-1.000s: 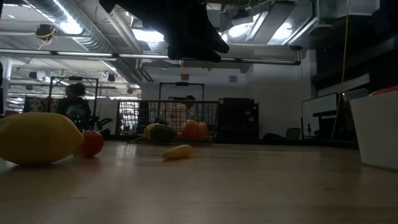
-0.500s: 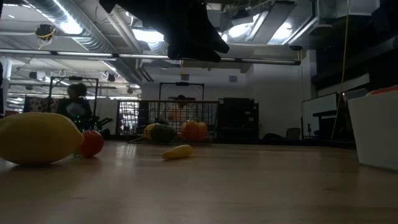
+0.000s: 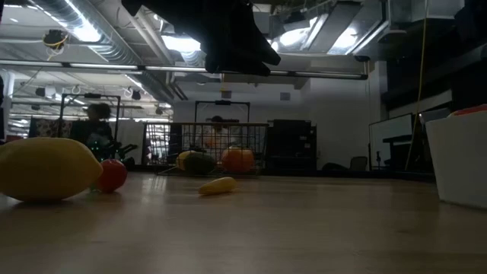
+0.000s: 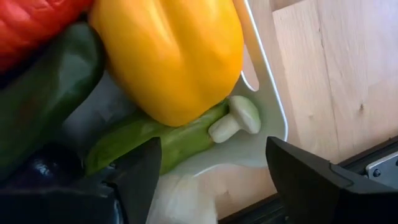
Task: Sort produce into baskets
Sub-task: Put the garlic into the white bin
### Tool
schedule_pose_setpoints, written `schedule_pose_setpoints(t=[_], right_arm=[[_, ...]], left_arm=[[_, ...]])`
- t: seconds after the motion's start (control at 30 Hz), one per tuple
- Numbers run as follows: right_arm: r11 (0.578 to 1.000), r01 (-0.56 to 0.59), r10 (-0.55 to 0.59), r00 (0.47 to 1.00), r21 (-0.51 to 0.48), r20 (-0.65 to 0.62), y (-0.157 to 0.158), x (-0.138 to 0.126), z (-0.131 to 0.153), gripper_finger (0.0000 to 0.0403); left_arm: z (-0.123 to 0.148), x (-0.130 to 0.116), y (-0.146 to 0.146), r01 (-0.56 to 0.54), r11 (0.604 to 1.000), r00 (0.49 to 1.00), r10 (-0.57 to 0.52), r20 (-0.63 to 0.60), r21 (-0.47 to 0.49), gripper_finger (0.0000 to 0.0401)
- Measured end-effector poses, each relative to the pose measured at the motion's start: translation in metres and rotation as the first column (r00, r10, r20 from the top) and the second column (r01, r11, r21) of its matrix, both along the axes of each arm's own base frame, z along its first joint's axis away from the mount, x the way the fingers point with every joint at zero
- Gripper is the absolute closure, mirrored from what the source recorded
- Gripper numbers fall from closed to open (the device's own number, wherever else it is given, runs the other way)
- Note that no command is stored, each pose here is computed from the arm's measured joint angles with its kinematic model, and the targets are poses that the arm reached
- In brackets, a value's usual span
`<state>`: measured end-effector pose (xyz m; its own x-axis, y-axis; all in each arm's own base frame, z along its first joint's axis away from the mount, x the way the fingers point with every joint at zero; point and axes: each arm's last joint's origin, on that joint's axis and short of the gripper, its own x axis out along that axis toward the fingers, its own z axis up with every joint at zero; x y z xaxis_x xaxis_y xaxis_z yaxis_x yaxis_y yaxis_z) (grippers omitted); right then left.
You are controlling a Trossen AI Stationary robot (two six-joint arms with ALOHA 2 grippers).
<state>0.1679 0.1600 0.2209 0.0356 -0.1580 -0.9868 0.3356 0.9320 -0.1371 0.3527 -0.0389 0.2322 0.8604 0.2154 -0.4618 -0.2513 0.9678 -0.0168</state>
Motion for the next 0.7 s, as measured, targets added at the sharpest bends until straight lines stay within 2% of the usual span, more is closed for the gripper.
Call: schedule_pose_setpoints(t=[0.4,0.7], right_arm=[[1.000,-0.002,0.002,1.000,0.001,-0.001,0.0000,0.0000,0.0000,0.0113],[0.999,0.040,-0.037,0.994,0.024,-0.104,-0.0017,-0.0057,0.0021,0.0113]], left_arm=[[0.0000,0.0000,0.0000,0.001,1.000,1.000,-0.001,0.000,0.002,0.0199],[0.0001,-0.0001,0.0000,0.001,1.000,1.000,-0.001,0.000,0.002,0.0199]])
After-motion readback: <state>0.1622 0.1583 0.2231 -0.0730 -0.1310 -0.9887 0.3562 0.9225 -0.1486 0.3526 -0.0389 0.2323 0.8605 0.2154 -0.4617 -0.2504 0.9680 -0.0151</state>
